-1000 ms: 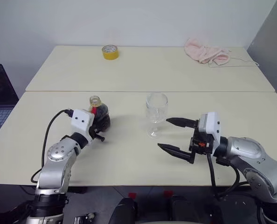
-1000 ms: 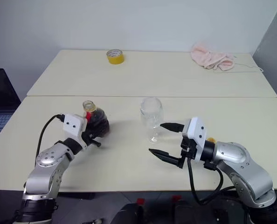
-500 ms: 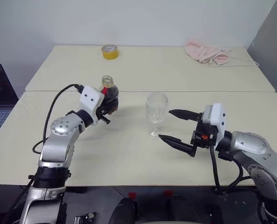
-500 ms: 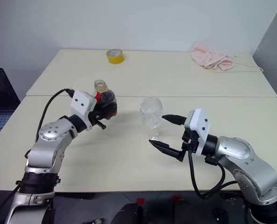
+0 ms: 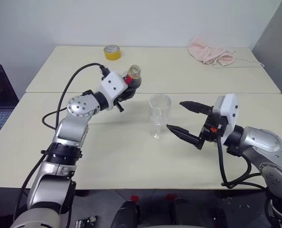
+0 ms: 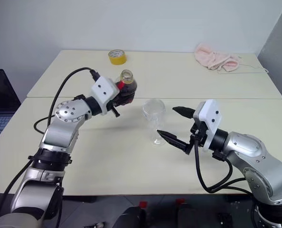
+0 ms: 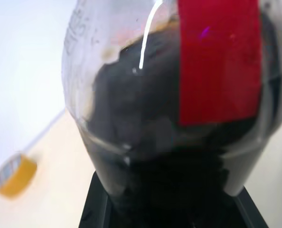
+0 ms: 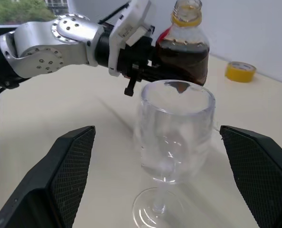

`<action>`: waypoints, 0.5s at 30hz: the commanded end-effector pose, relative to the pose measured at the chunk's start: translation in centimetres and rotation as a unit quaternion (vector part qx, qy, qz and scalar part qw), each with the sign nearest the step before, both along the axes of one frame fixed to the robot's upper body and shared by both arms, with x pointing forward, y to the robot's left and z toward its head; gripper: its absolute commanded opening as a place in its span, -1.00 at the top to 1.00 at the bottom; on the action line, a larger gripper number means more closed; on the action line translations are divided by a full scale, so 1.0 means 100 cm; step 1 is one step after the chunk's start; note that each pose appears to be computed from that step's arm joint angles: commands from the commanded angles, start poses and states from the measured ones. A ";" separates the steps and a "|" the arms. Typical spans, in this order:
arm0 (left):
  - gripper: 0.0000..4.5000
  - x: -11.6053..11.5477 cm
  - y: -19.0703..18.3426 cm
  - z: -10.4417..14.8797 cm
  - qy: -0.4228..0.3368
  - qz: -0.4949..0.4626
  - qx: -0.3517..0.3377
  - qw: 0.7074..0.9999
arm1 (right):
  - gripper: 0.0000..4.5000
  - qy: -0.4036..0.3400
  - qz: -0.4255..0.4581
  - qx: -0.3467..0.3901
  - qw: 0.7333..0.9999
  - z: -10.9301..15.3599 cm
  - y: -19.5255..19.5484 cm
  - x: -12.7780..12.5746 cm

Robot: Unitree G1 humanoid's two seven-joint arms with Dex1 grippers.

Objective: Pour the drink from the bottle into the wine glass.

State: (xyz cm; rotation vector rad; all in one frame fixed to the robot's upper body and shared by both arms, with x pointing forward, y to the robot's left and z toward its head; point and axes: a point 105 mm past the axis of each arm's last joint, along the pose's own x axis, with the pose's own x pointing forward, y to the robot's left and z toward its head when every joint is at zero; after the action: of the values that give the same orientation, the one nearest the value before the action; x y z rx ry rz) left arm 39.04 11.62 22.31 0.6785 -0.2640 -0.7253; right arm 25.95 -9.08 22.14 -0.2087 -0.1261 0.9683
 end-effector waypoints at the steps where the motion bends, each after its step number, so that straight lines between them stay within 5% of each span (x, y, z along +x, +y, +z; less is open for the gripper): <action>1: 0.60 -0.001 -0.007 0.020 -0.052 -0.020 0.012 0.998 | -1.00 -0.023 0.004 0.002 1.000 0.011 0.004 -0.005; 15: 0.60 0.001 -0.014 0.030 -0.158 -0.038 0.072 0.984 | -1.00 -0.031 0.008 -0.013 0.999 0.010 0.010 -0.005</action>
State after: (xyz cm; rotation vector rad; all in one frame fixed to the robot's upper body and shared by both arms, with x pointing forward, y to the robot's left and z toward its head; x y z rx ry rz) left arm 39.66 10.93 23.13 0.9008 -0.4320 -0.7297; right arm 25.90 -8.29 22.00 -0.2313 -0.1146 0.9852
